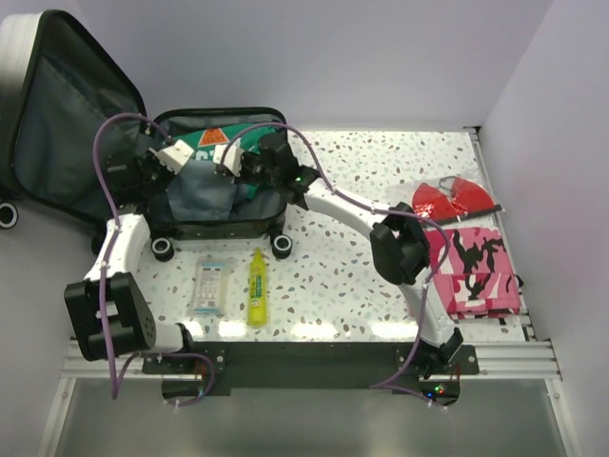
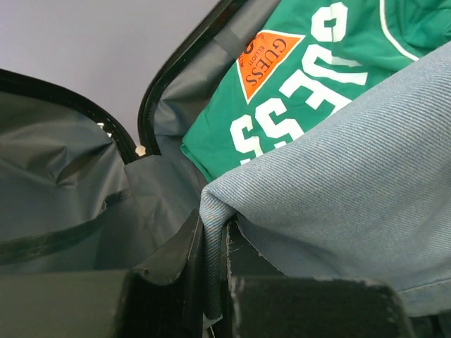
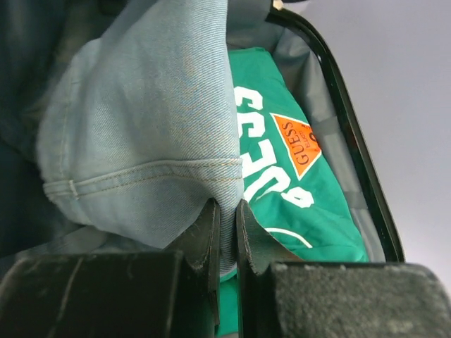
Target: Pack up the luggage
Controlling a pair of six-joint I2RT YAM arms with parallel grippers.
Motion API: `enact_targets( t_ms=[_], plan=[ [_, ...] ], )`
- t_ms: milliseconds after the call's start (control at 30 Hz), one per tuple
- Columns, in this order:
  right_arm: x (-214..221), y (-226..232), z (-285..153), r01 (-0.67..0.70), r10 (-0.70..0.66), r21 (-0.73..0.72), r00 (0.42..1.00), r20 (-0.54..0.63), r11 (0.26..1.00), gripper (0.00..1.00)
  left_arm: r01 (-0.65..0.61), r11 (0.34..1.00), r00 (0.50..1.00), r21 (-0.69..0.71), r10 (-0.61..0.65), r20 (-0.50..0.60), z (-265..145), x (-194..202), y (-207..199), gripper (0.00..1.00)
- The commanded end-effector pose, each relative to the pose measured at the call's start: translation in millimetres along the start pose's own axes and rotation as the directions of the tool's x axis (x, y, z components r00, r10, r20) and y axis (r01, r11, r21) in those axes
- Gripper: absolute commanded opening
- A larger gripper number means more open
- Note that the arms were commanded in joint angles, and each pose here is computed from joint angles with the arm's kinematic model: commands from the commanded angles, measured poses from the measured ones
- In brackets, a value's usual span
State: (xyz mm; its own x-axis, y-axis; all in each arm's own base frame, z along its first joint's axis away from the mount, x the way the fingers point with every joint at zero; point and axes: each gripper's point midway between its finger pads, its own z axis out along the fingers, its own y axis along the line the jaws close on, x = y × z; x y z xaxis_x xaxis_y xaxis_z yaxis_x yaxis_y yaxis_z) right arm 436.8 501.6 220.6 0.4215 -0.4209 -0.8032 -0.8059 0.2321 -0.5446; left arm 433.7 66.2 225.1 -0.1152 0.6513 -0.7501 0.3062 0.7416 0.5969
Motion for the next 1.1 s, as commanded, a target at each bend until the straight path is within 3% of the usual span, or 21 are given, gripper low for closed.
enact_targets(
  t_ms=[0,433,600,667,700,767,800,833,867,933,1067],
  plan=[
    [-21.9,-52.9,-4.7,0.007,-0.012,0.155,0.999,0.032,0.988,0.0,-0.033,0.978,0.999,-0.207,0.037,0.012,0.6,-15.5,64.6,0.0],
    [27.2,-98.4,43.6,0.066,-0.071,0.345,0.997,0.004,0.936,0.0,0.046,0.962,0.999,-0.269,-0.041,0.025,75.3,2.9,103.7,0.0],
    [51.1,-125.3,51.1,0.139,-0.154,0.533,0.988,-0.017,0.835,0.0,0.094,0.951,0.995,-0.295,-0.096,0.005,116.7,24.4,114.5,0.0],
    [73.7,-124.6,59.0,0.15,-0.162,0.573,0.986,-0.031,0.806,0.08,0.144,0.94,0.989,-0.311,-0.148,0.011,127.6,30.7,116.6,0.01],
    [67.2,-132.1,55.9,0.154,-0.175,0.6,0.984,-0.024,0.785,0.14,0.159,0.933,0.986,-0.324,-0.168,0.002,137.1,37.4,119.3,0.1],
    [66.2,-141.1,47.2,0.149,-0.179,0.656,0.984,-0.022,0.74,0.44,0.196,0.908,0.979,-0.37,-0.205,0.017,143.9,34.3,130.4,0.25],
    [78.0,-137.2,46.5,0.153,-0.165,0.652,0.985,-0.043,0.742,0.59,0.207,0.887,0.973,-0.412,-0.232,-0.01,146.4,43.9,131.7,0.47],
    [76.5,-143.7,38.5,0.139,-0.151,0.679,0.988,-0.042,0.721,0.83,0.237,0.869,0.965,-0.434,-0.264,-0.001,146.8,45.1,135.1,0.55],
    [56.6,-156.2,25.4,0.105,-0.136,0.699,0.991,-0.012,0.707,0.87,0.25,0.864,0.962,-0.436,-0.272,0.013,146.6,39.6,139.5,0.58],
    [67.7,-158.3,16.4,0.094,-0.096,0.697,0.995,-0.036,0.711,0.97,0.273,0.855,0.957,-0.44,-0.287,0.035,140.2,29.0,143.6,0.61],
    [38.8,-180.4,-19.6,0.015,-0.036,0.7,0.999,0.015,0.714,0.99,0.311,0.878,0.949,-0.363,-0.304,0.079,119.2,-1.9,137.5,0.66]
  ],
)
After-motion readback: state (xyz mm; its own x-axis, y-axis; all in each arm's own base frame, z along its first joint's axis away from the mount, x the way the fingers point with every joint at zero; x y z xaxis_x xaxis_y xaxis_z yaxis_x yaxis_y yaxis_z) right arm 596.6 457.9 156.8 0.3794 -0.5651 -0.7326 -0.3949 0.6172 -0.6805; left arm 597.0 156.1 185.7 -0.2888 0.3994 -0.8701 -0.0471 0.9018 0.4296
